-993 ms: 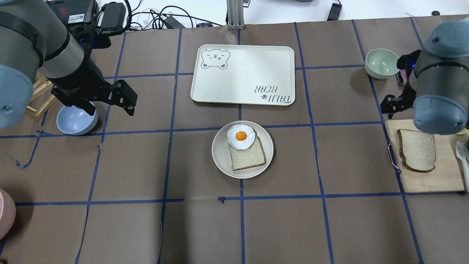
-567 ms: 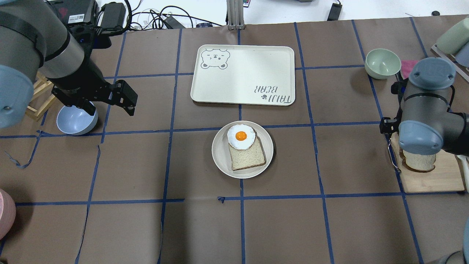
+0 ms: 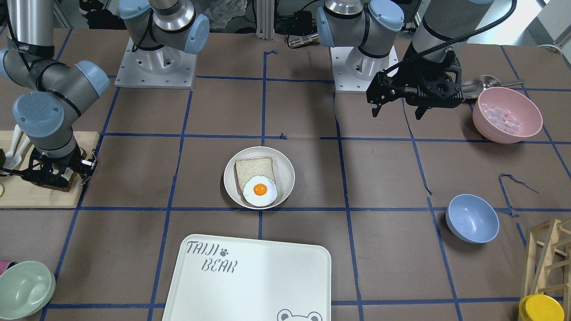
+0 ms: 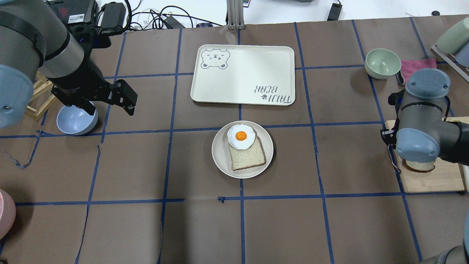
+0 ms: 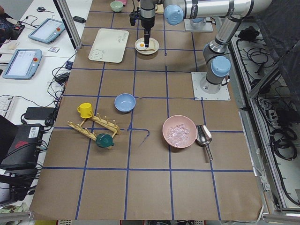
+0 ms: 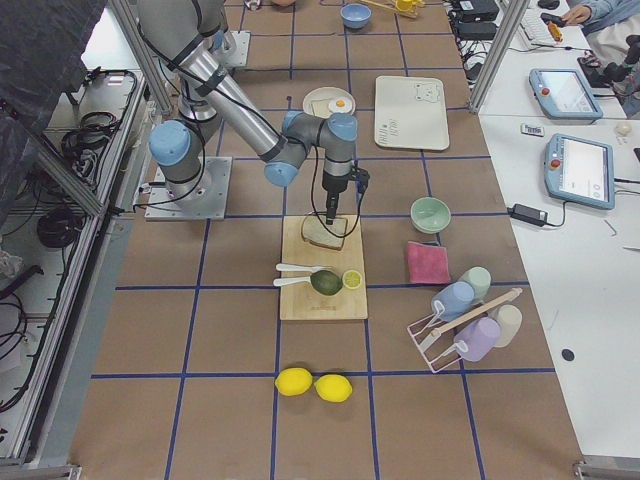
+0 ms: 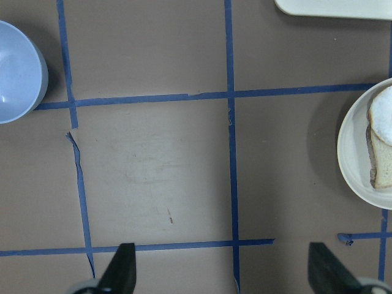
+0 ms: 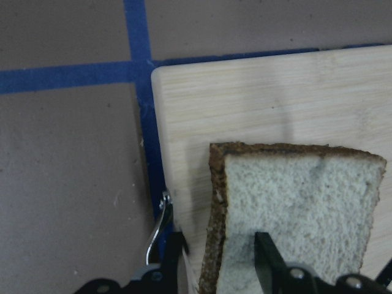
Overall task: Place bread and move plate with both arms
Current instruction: 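Lower the right gripper and grasp the bread slice on the cutting board, then lift the bread slice and carry it over the white plate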
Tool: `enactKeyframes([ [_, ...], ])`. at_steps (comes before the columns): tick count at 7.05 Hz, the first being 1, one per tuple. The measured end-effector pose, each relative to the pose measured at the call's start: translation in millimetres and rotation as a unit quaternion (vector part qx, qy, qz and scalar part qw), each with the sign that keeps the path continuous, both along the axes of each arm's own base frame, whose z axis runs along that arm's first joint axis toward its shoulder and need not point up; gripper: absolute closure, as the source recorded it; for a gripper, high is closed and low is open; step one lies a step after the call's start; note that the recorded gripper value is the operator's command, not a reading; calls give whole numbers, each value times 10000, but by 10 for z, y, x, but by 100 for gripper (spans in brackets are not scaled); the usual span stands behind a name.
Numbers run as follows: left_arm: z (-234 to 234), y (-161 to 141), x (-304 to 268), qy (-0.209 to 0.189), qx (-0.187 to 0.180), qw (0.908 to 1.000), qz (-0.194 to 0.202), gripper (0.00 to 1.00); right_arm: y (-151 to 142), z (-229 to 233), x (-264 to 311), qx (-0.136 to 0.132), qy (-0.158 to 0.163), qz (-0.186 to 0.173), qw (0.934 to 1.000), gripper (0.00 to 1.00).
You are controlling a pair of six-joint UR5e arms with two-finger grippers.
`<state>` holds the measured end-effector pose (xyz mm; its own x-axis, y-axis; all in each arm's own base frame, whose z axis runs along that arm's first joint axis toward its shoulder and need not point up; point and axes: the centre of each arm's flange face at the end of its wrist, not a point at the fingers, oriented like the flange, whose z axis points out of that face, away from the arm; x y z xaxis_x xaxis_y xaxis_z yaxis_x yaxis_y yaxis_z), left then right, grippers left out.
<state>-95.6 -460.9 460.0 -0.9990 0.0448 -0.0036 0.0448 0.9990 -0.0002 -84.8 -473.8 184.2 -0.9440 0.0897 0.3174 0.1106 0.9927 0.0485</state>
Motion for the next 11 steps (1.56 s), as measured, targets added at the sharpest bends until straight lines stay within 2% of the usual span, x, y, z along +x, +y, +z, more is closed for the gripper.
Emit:
enactKeyframes([
  [2, -5, 2, 0, 1, 9, 10000, 0, 0, 23, 0, -8, 56, 57, -12, 10000, 67],
  [5, -8, 0, -1, 6, 10, 10000, 0, 0, 30, 24, -9, 30, 82, -45, 10000, 98],
  [9, -2, 5, 0, 6, 7, 10000, 1, 0, 112, 5, 32, 33, 50, -91, 9999, 100],
  [11, -2, 5, -2, 7, 0, 10000, 0, 0, 106, 195, 47, -123, 142, -88, 9998, 100],
])
